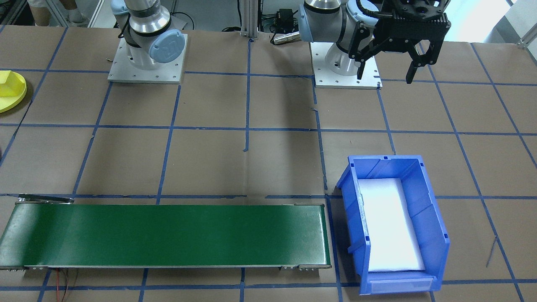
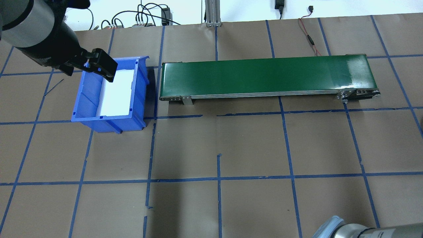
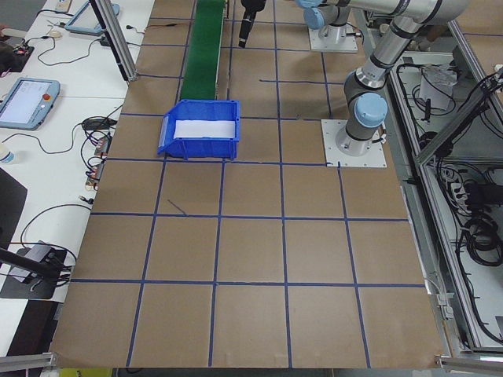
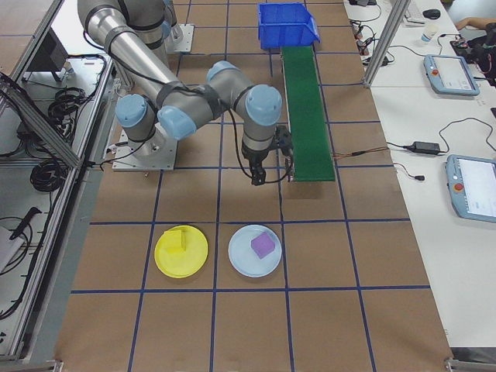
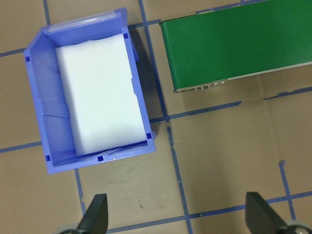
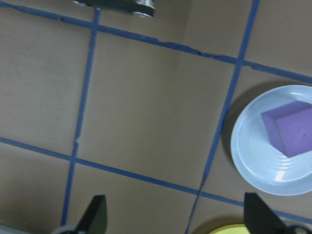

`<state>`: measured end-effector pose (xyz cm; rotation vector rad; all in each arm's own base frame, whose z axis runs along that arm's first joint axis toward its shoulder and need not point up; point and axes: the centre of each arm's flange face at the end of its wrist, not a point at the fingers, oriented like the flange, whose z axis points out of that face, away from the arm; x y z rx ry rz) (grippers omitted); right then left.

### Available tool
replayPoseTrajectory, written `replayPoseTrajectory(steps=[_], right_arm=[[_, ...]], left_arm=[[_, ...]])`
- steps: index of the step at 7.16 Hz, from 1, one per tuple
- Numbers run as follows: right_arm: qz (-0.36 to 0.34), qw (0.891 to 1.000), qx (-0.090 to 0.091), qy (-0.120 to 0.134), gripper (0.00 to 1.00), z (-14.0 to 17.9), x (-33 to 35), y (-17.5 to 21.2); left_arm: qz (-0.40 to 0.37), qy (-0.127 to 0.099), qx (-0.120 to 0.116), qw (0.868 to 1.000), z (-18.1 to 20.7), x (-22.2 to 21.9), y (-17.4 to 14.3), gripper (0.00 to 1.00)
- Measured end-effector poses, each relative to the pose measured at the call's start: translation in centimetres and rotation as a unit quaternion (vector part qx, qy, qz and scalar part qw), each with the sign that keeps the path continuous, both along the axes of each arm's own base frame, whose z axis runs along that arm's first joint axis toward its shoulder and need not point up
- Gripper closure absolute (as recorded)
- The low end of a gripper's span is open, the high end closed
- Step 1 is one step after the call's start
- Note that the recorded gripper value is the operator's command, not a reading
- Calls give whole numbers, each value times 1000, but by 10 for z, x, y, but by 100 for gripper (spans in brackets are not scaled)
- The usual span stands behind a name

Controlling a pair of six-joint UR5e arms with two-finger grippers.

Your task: Move block left to right into plate

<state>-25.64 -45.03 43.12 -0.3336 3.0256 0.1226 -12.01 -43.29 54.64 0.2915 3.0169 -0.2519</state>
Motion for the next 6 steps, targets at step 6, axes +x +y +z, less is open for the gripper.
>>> replayPoseTrajectory(steps=[6], right_arm=[[-153, 986, 17, 56, 0, 66, 358, 9]], left_arm=[[-7, -10, 27, 1000, -5, -3, 6, 0]])
